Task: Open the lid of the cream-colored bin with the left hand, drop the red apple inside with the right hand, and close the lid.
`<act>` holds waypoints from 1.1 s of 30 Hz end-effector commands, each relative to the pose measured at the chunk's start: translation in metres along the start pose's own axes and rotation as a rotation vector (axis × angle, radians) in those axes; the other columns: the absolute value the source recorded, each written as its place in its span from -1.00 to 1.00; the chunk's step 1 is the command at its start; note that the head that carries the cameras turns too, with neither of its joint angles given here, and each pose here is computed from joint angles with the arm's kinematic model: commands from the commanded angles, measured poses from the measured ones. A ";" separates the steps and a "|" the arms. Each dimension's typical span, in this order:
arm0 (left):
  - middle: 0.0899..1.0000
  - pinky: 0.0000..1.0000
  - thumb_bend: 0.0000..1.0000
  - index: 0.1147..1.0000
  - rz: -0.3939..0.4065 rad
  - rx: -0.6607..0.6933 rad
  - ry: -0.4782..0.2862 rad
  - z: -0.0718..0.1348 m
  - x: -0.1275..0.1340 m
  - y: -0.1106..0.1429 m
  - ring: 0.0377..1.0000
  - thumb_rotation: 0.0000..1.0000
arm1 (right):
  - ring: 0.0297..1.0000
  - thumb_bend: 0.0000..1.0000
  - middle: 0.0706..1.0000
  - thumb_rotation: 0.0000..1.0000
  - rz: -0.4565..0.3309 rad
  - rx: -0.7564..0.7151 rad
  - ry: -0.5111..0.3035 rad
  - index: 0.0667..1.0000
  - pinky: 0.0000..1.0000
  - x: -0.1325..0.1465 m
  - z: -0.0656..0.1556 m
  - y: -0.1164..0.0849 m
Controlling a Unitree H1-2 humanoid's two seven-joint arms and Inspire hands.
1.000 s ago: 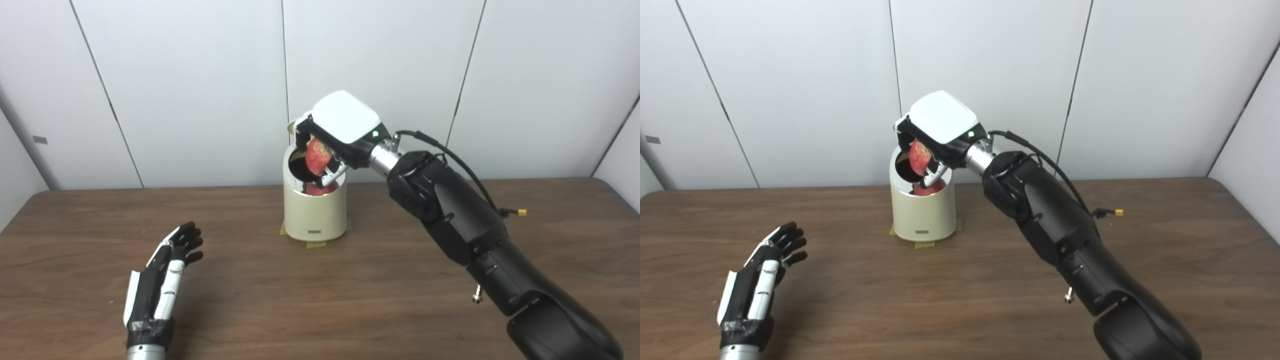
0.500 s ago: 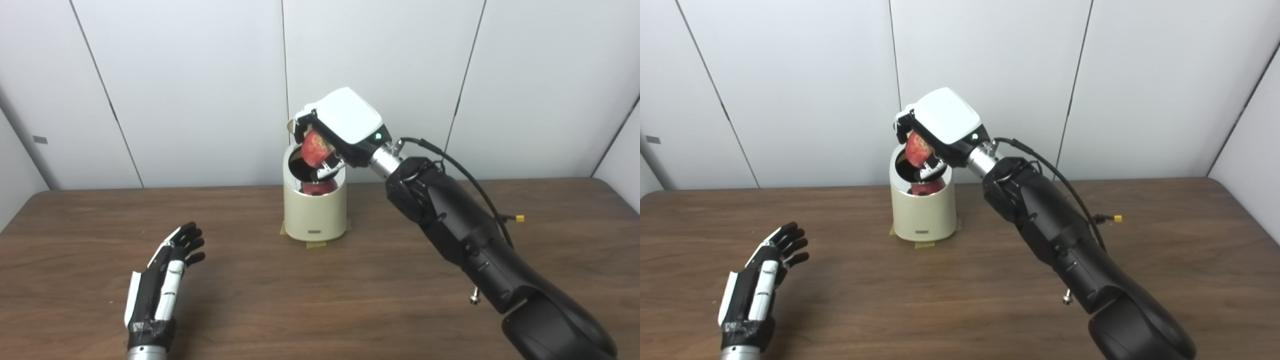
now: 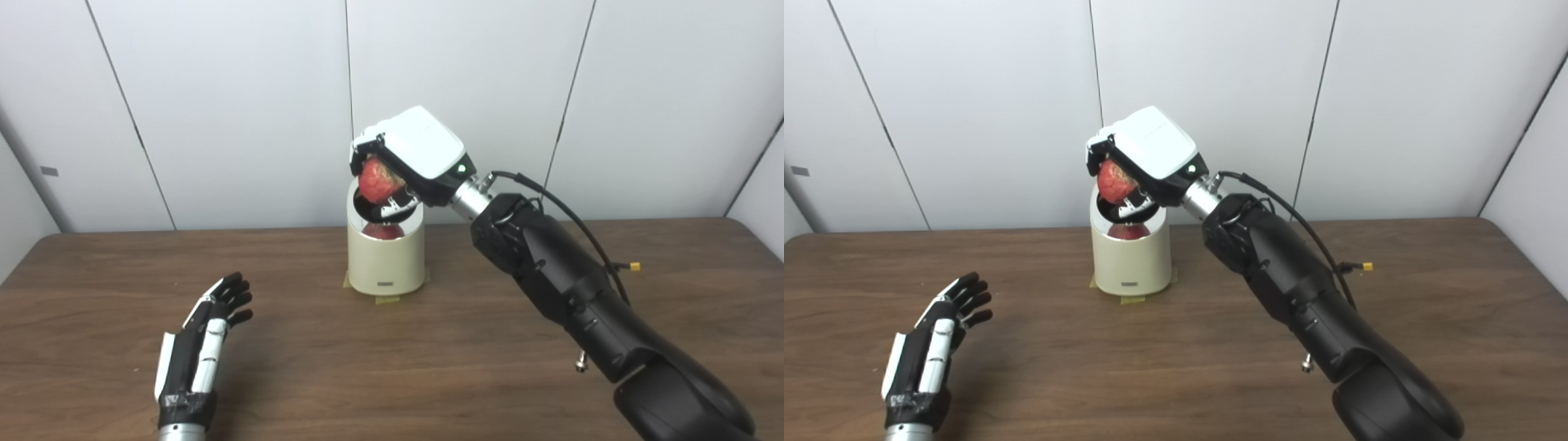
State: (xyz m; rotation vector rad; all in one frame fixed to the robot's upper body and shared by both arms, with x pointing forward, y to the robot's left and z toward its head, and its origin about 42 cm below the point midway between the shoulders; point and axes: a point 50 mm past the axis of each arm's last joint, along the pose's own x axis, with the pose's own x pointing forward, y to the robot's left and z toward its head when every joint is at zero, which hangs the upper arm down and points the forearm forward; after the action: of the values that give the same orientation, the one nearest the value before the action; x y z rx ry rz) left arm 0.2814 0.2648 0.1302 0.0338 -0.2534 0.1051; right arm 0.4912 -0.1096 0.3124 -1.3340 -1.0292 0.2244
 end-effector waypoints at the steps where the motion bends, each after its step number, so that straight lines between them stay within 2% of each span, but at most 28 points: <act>1: 0.63 0.53 0.09 0.64 -0.004 -0.010 -0.025 0.004 0.000 -0.001 0.62 0.64 | 0.02 0.05 0.10 -0.76 -0.086 -0.048 -0.038 -0.11 -0.12 0.017 -0.005 -0.031; 8: 0.62 0.51 0.09 0.62 0.003 -0.004 -0.023 0.004 0.000 -0.001 0.61 0.63 | 0.04 0.05 0.11 -0.74 -0.074 -0.106 -0.024 -0.10 -0.11 0.015 -0.008 -0.031; 11: 0.61 0.51 0.10 0.63 0.000 -0.005 -0.024 0.004 0.000 -0.001 0.61 0.64 | 0.11 0.05 0.18 -0.73 -0.060 -0.122 -0.012 -0.10 -0.06 0.014 -0.009 -0.031; 12: 0.62 0.51 0.09 0.64 -0.002 -0.008 -0.024 0.004 0.000 -0.001 0.61 0.63 | 0.12 0.51 0.20 -0.82 -0.058 -0.124 -0.009 -0.02 -0.05 0.014 -0.009 -0.032; 13: 0.62 0.52 0.10 0.64 -0.002 -0.009 -0.024 0.003 0.000 -0.001 0.61 0.63 | 0.14 0.75 0.22 -0.86 -0.054 -0.124 -0.007 0.02 -0.05 0.014 -0.010 -0.032; 14: 0.62 0.52 0.10 0.63 -0.001 -0.009 -0.023 0.003 0.000 -0.001 0.61 0.62 | 0.15 0.90 0.24 -0.89 -0.052 -0.122 -0.005 0.06 -0.04 0.014 -0.010 -0.033; 15: 0.61 0.51 0.10 0.63 -0.001 -0.009 -0.021 0.004 0.000 -0.001 0.61 0.62 | 0.16 0.95 0.25 -0.90 -0.047 -0.122 -0.003 0.07 -0.03 0.014 -0.010 -0.033; 23: 0.62 0.52 0.09 0.62 -0.001 -0.010 -0.019 0.004 0.000 -0.002 0.62 0.60 | 0.20 1.00 0.31 -0.88 -0.040 -0.113 0.016 0.14 0.00 0.012 -0.012 -0.035; 33: 0.62 0.52 0.12 0.64 -0.010 -0.012 -0.017 0.003 0.000 -0.002 0.62 0.62 | 0.19 1.00 0.29 -0.85 -0.077 -0.105 0.001 0.14 -0.02 0.009 -0.012 -0.033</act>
State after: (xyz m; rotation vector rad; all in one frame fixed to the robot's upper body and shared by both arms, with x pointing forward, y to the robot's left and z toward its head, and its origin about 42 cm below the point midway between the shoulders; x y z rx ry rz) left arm 0.2810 0.2646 0.1302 0.0316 -0.2521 0.1019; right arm 0.4889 -0.1183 0.3151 -1.4216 -1.0239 0.1905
